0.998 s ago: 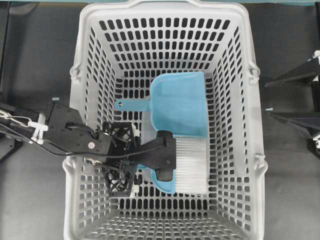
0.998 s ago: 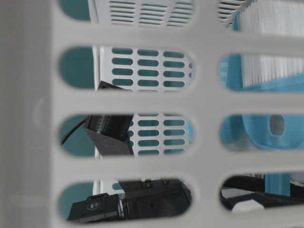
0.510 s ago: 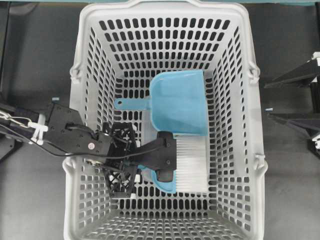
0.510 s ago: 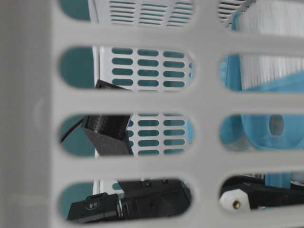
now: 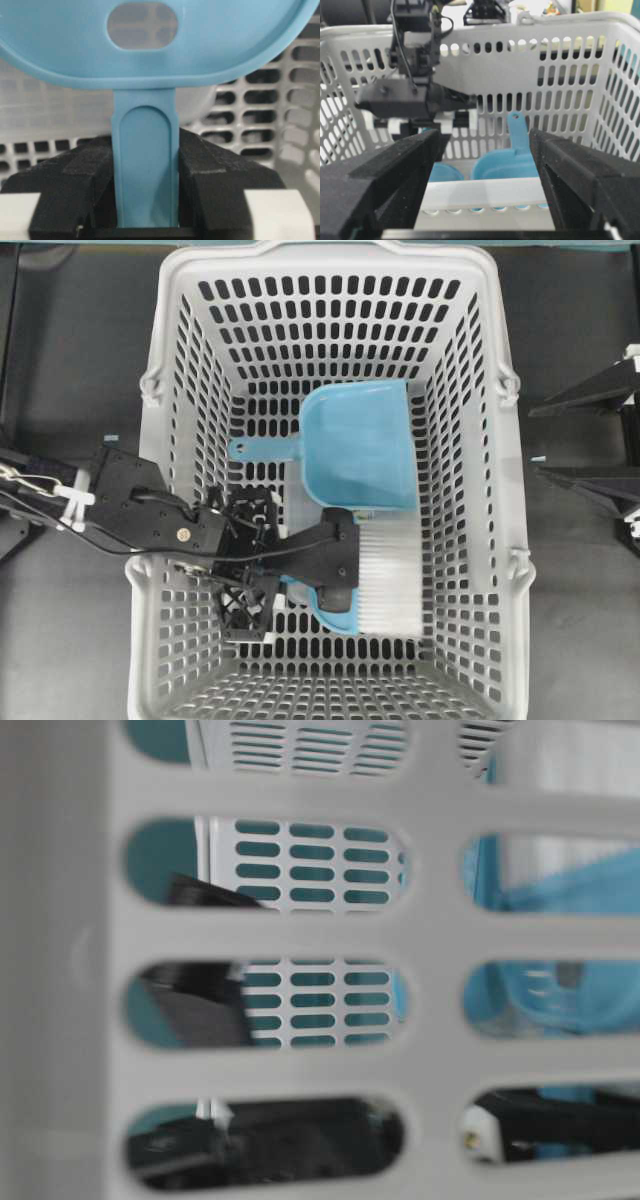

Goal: Pick up the hand brush from the shopping basket with the left arm.
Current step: 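Lift the grasped hand brush upward with the left gripper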

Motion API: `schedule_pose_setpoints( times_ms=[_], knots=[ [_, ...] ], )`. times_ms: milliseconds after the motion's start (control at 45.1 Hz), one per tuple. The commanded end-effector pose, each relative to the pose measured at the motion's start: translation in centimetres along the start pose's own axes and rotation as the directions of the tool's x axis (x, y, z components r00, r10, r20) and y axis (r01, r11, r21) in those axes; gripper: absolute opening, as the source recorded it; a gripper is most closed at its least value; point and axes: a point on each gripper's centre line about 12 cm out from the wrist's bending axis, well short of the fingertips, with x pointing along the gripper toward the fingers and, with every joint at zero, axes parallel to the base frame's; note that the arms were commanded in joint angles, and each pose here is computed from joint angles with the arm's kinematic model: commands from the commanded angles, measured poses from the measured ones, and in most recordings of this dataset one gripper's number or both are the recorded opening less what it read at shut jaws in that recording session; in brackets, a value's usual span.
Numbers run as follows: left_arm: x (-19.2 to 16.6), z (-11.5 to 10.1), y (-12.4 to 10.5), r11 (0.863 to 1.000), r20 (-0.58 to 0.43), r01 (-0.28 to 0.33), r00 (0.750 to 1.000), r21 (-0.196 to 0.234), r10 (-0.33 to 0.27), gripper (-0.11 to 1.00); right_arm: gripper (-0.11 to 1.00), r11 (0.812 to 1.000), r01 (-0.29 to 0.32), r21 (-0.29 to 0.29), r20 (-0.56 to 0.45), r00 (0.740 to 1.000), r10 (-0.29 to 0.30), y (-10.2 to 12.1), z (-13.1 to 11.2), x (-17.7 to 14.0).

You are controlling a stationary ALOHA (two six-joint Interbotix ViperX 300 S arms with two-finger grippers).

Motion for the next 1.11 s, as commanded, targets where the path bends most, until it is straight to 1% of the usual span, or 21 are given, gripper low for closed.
schedule_pose_setpoints(
  times_ms=[0, 89, 177, 244, 377, 510, 665, 842, 1086],
  knots=[
    [-3.4, 1.9, -0.5, 1.0, 0.086, 0.014, 0.996, 0.016, -0.015, 0.25, 0.7, 1.0, -0.001, 0.006, 0.006, 1.0, 0.001, 0.0, 0.2, 0.1],
    [-5.9, 2.8, -0.5, 1.0, 0.108, 0.015, 0.994, 0.02, -0.017, 0.25, 0.7, 1.0, 0.0, 0.006, 0.006, 1.0, 0.0, 0.0, 0.2, 0.1],
    [-7.8, 3.3, -0.6, 1.0, 0.112, 0.015, 0.994, 0.02, -0.017, 0.25, 0.7, 1.0, -0.001, 0.006, 0.008, 1.0, 0.001, 0.0, 0.3, 0.1],
    [-10.0, 3.6, -0.5, 1.0, 0.097, 0.011, 0.995, 0.017, -0.013, 0.25, 0.7, 1.0, -0.001, 0.006, 0.009, 1.0, 0.001, 0.0, 0.3, 0.0],
    [-12.9, 3.6, -0.1, 1.0, 0.048, -0.002, 0.999, 0.008, 0.002, 0.25, 0.7, 1.0, -0.001, 0.006, 0.005, 1.0, 0.001, 0.0, 0.1, 0.1],
    [-16.5, 3.9, 0.7, 1.0, 0.027, -0.015, 1.0, -0.015, 0.016, 0.25, 0.7, 1.0, 0.0, 0.006, 0.003, 1.0, 0.0, 0.0, 0.0, 0.0],
    [-20.3, 4.4, 1.9, 0.998, 0.052, -0.022, 0.998, -0.05, 0.024, 0.25, 0.7, 1.0, -0.001, 0.006, 0.001, 1.0, 0.001, 0.0, 0.0, 0.0],
    [-21.4, 4.5, 2.6, 0.997, 0.049, -0.029, 0.998, -0.07, 0.032, 0.25, 0.7, 1.0, -0.001, 0.006, 0.001, 1.0, 0.001, 0.0, 0.0, 0.0],
    [-21.4, 4.6, 2.6, 0.997, 0.049, -0.029, 0.998, -0.068, 0.032, 0.25, 0.7, 1.0, -0.001, 0.006, 0.001, 1.0, 0.001, 0.0, -0.1, 0.0]
  ],
)
